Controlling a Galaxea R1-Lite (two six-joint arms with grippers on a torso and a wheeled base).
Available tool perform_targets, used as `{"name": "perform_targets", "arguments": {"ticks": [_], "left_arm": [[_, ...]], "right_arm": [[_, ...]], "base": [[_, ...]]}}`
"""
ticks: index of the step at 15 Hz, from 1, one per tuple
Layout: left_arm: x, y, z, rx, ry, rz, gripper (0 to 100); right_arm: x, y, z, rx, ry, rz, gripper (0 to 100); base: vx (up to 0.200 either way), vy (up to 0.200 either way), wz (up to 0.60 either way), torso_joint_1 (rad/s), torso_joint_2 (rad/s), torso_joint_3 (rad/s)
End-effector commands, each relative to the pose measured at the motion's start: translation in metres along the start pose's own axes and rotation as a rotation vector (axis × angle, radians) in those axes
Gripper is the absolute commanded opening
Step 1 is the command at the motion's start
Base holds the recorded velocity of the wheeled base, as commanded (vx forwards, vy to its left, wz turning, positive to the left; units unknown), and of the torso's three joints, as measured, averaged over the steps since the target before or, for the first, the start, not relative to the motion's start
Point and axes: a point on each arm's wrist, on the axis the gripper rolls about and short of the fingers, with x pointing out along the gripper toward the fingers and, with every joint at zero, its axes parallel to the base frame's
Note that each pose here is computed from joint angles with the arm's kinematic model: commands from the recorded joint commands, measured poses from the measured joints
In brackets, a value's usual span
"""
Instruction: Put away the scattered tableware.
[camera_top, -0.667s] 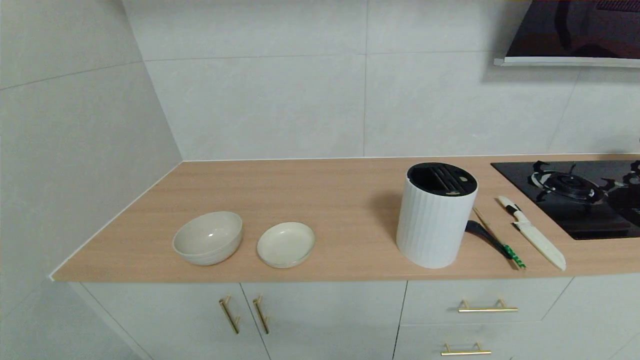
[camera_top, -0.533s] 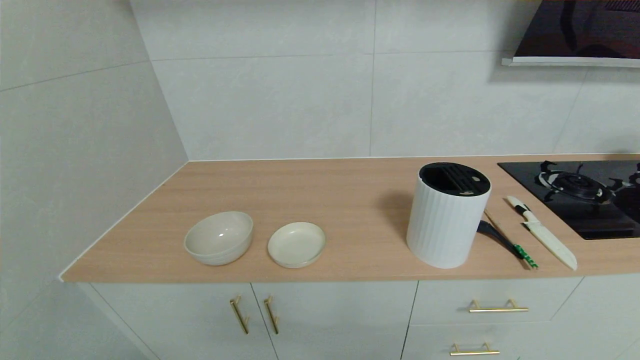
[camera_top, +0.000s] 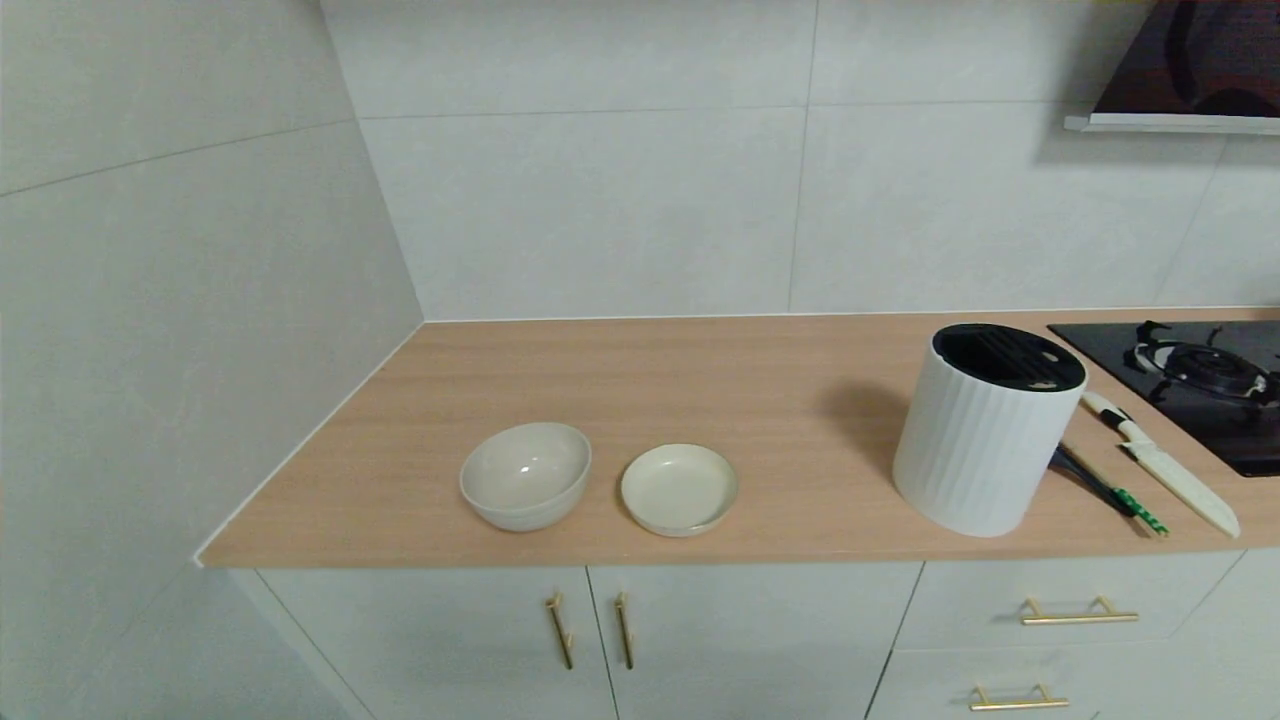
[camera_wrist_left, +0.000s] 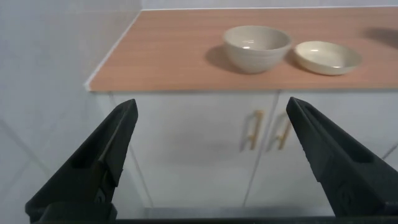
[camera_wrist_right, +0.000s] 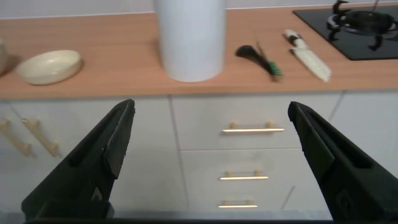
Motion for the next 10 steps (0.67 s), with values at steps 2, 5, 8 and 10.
{"name": "perform_targets", "arguments": {"ticks": [2,5,8,10], "left_arm": [[0.0,0.0,0.0002,0.0,-0.001,-0.001,100],[0.0,0.0,0.0002,-0.002,-0.001,0.0,100],[0.0,0.0,0.0002,0.0,-0.001,0.0,100],[0.0,0.0,0.0,0.0,0.0,0.0,100]], "right_arm": [[0.0,0.0,0.0,0.0,0.0,0.0,100],[0.0,0.0,0.0,0.0,0.0,0.0,100],[0.0,0.0,0.0,0.0,0.0,0.0,100],[0.0,0.0,0.0,0.0,0.0,0.0,100]], "base": [[0.0,0.2,0.0,0.0,0.0,0.002],[0.0,0.2,0.0,0.001,0.0,0.002],[0.0,0.0,0.0,0.0,0.0,0.0],[0.0,0.0,0.0,0.0,0.0,0.0]]}}
